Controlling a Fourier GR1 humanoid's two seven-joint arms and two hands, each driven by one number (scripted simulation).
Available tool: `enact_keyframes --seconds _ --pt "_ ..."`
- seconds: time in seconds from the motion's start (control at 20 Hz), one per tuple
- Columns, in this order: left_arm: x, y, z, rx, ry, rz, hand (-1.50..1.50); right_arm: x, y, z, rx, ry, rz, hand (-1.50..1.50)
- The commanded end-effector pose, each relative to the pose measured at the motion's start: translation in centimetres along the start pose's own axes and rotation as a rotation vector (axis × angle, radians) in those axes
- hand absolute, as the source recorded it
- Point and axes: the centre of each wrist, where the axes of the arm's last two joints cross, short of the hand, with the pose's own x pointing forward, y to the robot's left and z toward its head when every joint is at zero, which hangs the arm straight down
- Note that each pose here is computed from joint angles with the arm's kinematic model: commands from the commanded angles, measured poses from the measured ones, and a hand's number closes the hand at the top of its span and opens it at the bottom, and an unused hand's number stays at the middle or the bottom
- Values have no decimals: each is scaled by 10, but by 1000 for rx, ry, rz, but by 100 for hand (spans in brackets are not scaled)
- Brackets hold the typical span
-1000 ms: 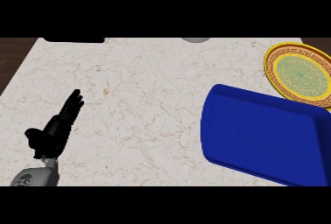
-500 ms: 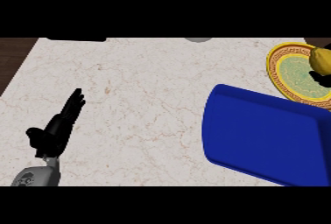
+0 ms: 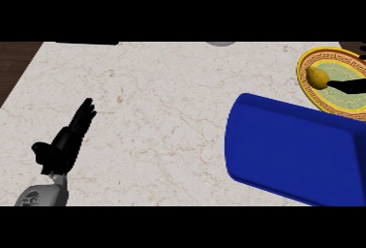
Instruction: Pick the lemon from the tray and place it in the plate
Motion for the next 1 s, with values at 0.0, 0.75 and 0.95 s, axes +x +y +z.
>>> enact_keyframes --seconds 0.0,0.75,0.95 --pt "-2 6 1 7 -2 -9 0 1 -8 -2 -86 15 -159 -150" --pt "6 -2 -1 29 -22 5 0 -98 -114 77 -170 -15 -517 -150" --pt "-9 3 7 11 -4 7 0 -108 -129 91 -127 -68 -503 -150"
